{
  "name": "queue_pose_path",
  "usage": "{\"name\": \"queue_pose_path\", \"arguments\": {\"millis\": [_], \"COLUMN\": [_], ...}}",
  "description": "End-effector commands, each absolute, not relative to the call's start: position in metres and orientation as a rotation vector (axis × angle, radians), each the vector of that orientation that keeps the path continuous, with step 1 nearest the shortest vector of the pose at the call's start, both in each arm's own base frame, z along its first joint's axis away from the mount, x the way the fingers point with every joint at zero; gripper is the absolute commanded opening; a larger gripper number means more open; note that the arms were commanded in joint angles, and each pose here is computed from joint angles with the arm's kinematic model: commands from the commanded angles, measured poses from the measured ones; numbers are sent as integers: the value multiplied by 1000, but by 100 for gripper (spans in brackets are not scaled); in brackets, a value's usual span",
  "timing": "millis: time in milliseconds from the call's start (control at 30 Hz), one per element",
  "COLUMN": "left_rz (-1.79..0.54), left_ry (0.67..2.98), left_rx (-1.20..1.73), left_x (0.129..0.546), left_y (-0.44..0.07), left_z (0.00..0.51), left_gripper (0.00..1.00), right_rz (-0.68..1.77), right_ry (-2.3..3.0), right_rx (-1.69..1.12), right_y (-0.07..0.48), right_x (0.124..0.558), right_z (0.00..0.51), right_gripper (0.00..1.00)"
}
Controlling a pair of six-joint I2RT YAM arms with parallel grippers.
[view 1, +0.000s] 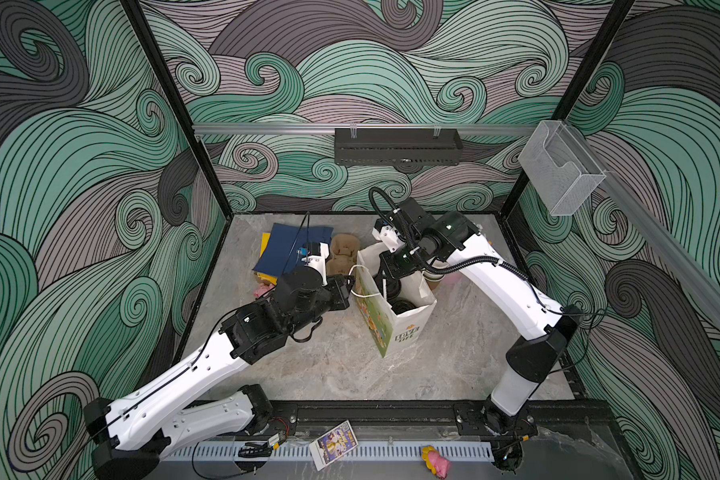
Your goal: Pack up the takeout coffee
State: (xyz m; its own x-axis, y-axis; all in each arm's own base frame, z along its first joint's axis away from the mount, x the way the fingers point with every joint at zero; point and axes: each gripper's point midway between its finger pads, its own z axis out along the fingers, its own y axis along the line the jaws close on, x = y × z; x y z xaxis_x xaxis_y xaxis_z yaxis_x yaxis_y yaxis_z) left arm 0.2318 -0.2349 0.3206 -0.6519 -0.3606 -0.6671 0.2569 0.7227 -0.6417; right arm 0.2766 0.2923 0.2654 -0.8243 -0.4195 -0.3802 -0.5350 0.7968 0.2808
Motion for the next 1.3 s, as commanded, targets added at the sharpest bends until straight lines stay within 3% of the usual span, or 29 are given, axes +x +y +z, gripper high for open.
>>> {"name": "queue_pose_path", "arguments": {"millis": [0, 167, 333, 467, 700, 1033, 1267], "left_rz": [-956, -952, -956, -967, -971, -972, -970], "left_ry": [2059, 2059, 2053, 2051, 2047, 2047, 2049], "left_rx": [-77, -73, -69, -58, -49, -48, -53], "left_x": [233, 234, 234, 234, 234, 233, 233], "left_y": [-236, -237, -238, -241, -242, -241, -240], "left_z": [327, 327, 328, 328, 329, 329, 329], "left_gripper": [0, 0, 0, 0, 0, 0, 0], "right_rz": [538, 487, 304, 130, 57, 155, 147], "right_ry": [2677, 2537, 2320, 2243, 2290, 2390, 2393], "right_rx": [-735, -694, -551, -313, 73, 334, 369], "right_y": [289, 275, 222, 149, 56, 19, 14], "right_x": [274, 279, 288, 303, 338, 399, 418], "right_z": [272, 315, 382, 403, 350, 259, 241], "right_gripper": [36, 49, 49, 47, 46, 47, 40]}}
